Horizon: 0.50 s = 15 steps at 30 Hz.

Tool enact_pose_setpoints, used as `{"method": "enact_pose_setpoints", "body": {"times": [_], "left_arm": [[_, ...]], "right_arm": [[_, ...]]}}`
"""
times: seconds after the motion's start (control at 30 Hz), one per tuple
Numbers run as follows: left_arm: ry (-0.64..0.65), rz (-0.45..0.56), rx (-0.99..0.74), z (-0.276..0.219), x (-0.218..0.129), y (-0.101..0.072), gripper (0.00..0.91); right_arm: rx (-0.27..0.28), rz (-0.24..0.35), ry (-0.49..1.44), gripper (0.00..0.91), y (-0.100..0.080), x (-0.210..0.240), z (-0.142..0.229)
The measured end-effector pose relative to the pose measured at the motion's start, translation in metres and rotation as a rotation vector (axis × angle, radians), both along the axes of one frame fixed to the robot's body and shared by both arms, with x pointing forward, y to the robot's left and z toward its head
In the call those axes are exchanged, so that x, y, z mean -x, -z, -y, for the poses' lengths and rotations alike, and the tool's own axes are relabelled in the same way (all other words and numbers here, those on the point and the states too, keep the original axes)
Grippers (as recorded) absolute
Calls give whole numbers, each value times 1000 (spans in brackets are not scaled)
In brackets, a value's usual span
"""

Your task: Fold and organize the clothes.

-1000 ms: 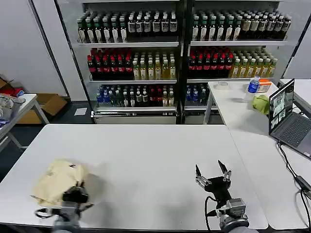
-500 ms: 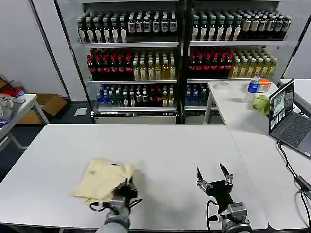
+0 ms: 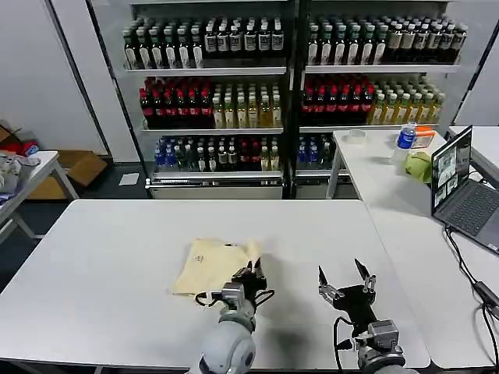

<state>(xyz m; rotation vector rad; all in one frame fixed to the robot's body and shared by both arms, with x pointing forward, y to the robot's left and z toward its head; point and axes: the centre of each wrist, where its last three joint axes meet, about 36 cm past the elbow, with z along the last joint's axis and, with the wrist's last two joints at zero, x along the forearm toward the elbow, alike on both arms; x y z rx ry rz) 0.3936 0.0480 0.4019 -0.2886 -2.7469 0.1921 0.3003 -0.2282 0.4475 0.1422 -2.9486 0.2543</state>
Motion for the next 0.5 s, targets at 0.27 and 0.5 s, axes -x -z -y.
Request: {"method": "enact_pose_setpoints", "body": {"times": [0.27, 0.5], "left_arm": [[25, 46, 116, -9, -2, -12, 907], [-19, 125, 128, -57, 9, -24, 907]], "right_arm": [[-25, 7, -7, 907, 0, -11, -1], [-82, 41, -3, 907, 1, -26, -6]]}}
